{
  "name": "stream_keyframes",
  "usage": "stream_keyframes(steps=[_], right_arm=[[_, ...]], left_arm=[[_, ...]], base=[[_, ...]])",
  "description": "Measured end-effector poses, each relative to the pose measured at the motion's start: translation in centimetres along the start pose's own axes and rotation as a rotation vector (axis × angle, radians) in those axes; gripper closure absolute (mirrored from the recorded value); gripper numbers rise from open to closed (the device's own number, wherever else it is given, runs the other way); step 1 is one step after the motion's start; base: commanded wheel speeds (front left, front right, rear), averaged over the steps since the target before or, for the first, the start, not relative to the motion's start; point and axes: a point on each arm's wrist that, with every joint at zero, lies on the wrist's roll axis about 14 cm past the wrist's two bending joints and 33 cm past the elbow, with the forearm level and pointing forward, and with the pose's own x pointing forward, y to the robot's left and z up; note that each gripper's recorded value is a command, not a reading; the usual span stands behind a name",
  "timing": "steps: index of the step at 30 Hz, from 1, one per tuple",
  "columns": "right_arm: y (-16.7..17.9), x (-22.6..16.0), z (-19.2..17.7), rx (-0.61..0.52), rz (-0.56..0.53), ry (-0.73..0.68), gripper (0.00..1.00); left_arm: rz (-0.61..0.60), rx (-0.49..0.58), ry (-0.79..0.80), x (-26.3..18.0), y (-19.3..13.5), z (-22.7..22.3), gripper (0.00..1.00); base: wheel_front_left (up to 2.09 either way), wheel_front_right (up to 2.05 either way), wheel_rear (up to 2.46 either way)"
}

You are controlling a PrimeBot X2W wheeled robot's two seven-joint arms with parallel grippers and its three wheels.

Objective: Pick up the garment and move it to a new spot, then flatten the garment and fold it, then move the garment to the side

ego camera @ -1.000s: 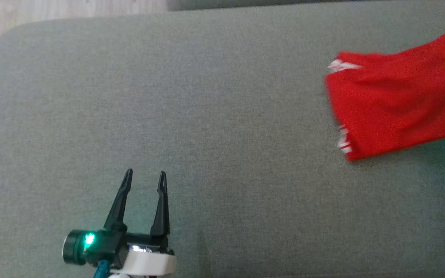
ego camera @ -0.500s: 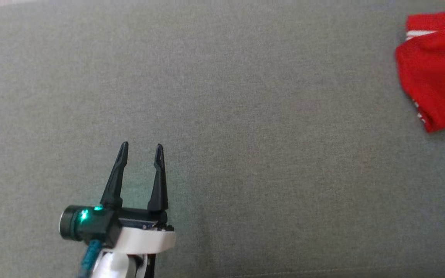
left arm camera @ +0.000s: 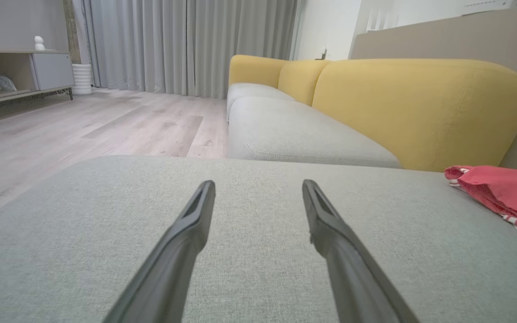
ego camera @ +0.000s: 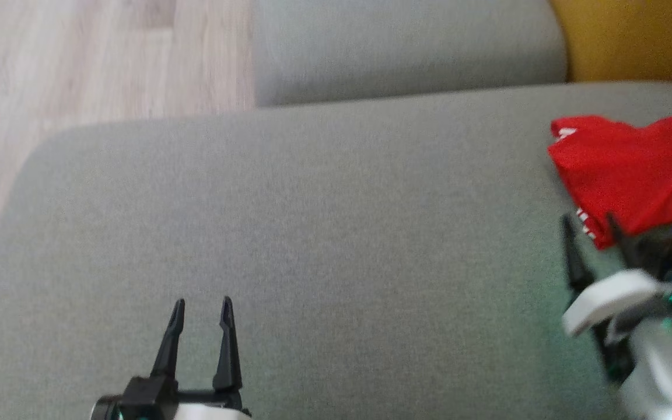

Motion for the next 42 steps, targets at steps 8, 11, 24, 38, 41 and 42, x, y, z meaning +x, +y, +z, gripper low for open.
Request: stream_keyframes(steps=[8, 11, 24, 38, 41, 42], right_arm=[[5.7, -8.3, 1.5, 0.096, 0.052, -0.201, 0.00], [6.1, -10.4, 0.6, 0.088, 0.053, -0.201, 0.00], [6.8, -12.4, 0.5, 0.082, 0.067, -0.225, 0.00], [6.6, -13.9, -5.4, 0.135, 0.040, -0.045, 1.00], [6.4, -13.6, -5.2, 0.168, 0.033, -0.045, 1.00], [6.3, -13.6, -5.2, 0.179, 0.029, -0.043, 1.00]], left_arm=[[0.052, 0.021, -0.068, -2.9, 0.8, 1.7, 0.00], [0.061, 0.033, -0.066, -4.0, 0.8, 1.4, 0.00], [0.109, 0.064, -0.067, -5.6, 1.9, 1.1, 0.00], [0.147, 0.036, 0.097, -7.5, 3.0, -3.7, 1.00], [0.152, 0.000, 0.111, -7.5, 3.0, -4.0, 1.00], [0.157, -0.011, 0.115, -7.5, 3.1, -4.0, 1.00]], base=[[0.00, 0.00, 0.00], [0.00, 0.00, 0.00], [0.00, 0.00, 0.00], [0.00, 0.00, 0.00], [0.00, 0.00, 0.00], [0.00, 0.00, 0.00]])
